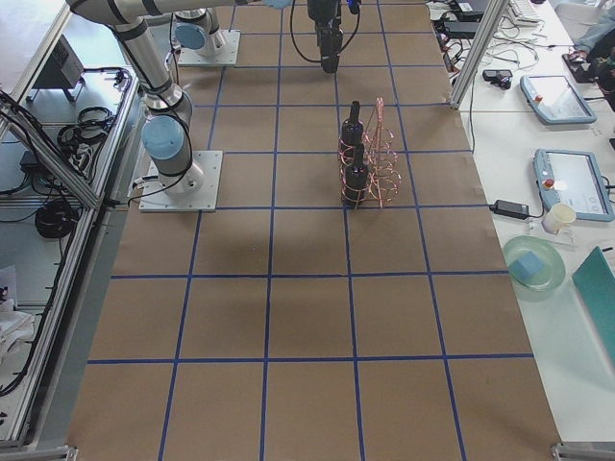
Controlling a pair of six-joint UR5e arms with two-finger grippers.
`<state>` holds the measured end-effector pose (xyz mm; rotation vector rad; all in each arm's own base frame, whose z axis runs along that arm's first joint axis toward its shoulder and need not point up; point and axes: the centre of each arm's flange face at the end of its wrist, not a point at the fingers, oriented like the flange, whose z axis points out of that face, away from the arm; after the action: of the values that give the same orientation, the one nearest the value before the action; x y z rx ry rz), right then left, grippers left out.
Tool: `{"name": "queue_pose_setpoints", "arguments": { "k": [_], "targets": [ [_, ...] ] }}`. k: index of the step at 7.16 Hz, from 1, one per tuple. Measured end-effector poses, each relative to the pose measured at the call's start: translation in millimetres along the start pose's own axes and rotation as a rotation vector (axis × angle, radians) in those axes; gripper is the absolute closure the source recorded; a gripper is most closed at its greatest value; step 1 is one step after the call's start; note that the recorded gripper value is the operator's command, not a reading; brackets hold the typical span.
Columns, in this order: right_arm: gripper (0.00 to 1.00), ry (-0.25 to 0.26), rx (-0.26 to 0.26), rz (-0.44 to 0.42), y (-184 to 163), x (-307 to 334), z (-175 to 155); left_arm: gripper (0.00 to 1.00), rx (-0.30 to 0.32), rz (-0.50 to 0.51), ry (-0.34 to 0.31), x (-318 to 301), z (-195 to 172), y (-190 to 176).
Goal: Place wine into wine basket
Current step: 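Stand the bottle upright on the table, open the left gripper, raise it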
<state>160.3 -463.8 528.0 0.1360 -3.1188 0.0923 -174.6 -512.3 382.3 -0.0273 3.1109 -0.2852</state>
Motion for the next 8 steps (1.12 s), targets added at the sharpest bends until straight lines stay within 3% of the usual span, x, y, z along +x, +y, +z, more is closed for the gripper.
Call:
{"name": "queue_pose_setpoints", "arguments": {
  "k": [1, 2, 3, 5, 8],
  "targets": [
    [0.00, -0.001, 0.000, 0.000, 0.0, -0.1, 0.0, 0.59, -0.004, 0.000, 0.002, 0.1, 1.2, 0.8],
    [0.00, -0.001, 0.000, 0.000, 0.0, -0.1, 0.1, 0.11, -0.006, 0.000, 0.004, 0.2, 1.7, 1.1],
    [0.00, 0.000, -0.001, 0.001, 0.0, 0.0, 0.1, 0.00, -0.008, -0.002, 0.006, 0.4, 2.1, 1.4],
    [0.00, -0.001, -0.001, 0.000, 0.1, -0.1, 0.3, 0.00, -0.031, -0.005, 0.006, 1.0, -4.4, 1.7],
    [0.00, 0.000, -0.002, 0.001, 0.2, 0.0, 0.6, 0.00, -0.064, -0.027, 0.000, -11.7, -82.5, -31.8]
  ]
}}
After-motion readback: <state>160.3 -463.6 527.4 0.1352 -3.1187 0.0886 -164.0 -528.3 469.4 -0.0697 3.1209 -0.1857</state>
